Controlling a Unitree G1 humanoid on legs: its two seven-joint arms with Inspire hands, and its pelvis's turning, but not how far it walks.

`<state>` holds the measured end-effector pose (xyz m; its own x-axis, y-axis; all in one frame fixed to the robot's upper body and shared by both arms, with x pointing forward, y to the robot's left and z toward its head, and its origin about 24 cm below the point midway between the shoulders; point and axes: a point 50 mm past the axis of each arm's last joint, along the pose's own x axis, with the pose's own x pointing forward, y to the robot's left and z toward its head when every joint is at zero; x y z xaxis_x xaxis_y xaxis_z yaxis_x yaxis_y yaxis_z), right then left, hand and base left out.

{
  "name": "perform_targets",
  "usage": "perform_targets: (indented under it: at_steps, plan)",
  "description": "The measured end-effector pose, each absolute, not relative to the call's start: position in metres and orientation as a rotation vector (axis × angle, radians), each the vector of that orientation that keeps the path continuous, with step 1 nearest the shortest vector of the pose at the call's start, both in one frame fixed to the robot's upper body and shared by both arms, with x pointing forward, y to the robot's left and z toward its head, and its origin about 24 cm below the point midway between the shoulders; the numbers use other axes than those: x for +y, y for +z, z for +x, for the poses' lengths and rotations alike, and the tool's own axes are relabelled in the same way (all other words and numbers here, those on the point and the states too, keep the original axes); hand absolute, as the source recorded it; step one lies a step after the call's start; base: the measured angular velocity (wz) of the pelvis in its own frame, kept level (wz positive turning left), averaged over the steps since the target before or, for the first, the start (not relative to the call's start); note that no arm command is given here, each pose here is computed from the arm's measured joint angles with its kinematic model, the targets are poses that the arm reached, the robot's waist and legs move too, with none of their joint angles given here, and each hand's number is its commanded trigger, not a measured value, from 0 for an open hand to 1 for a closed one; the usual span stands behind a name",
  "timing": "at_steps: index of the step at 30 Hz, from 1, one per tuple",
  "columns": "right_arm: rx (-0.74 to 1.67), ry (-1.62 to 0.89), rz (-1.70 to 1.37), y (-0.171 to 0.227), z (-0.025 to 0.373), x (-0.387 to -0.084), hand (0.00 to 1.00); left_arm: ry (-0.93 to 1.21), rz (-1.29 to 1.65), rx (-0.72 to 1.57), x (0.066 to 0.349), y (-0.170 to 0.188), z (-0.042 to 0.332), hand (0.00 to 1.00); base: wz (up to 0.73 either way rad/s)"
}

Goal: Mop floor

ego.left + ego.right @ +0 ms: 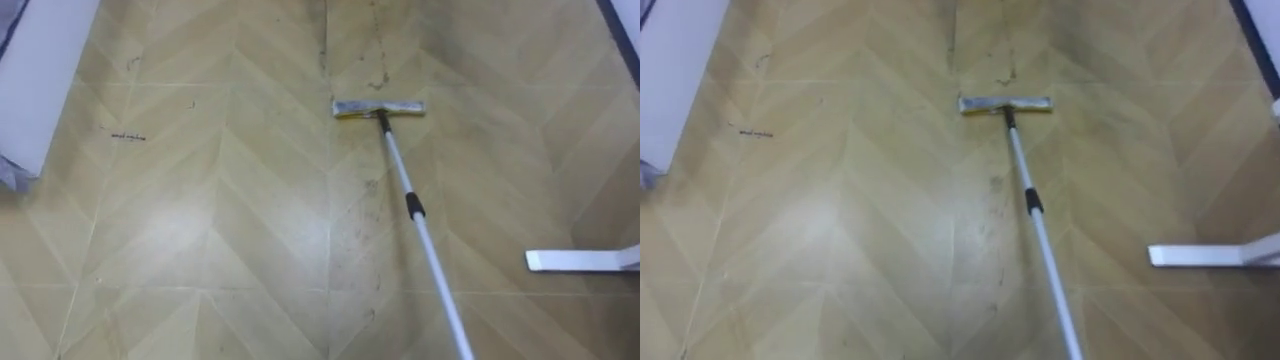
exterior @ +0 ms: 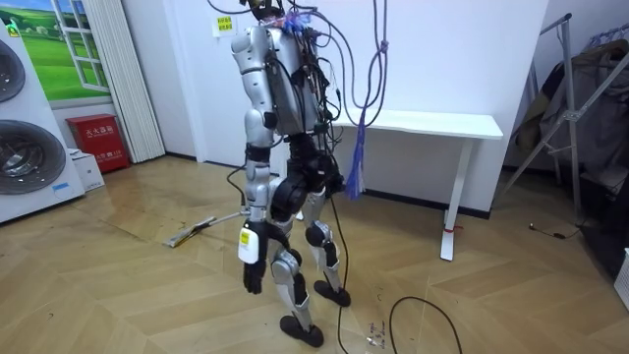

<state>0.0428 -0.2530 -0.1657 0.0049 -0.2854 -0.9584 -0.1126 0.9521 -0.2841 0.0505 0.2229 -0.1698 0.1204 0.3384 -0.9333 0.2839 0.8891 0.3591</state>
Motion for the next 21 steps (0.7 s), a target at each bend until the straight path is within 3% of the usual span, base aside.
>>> perform_targets:
  at_steps: [6, 11, 13, 17, 21]
  plan:
    - [1.616, -0.187, -0.270, -0.167, 0.021, -0.253, 1.00, 0.087, 0.444, 1.500, 0.221, -0.171, 0.045, 0.00, 0.15]
    - [1.607, -0.201, -0.292, -0.165, 0.037, -0.258, 1.00, 0.171, 0.358, 1.524, 0.219, -0.173, 0.034, 0.00, -0.07]
    - [1.563, -0.201, -0.322, -0.159, 0.062, -0.268, 1.00, 0.198, 0.304, 1.539, 0.214, -0.174, 0.024, 0.00, -0.63]
    - [1.335, -0.156, -0.305, -0.134, 0.154, -0.268, 1.00, 0.215, 0.260, 1.456, 0.214, -0.173, 0.035, 0.00, -0.35]
    - [1.241, -0.166, -0.252, -0.119, 0.184, -0.275, 1.00, 0.173, 0.282, 1.415, 0.224, -0.171, 0.047, 0.00, 0.07]
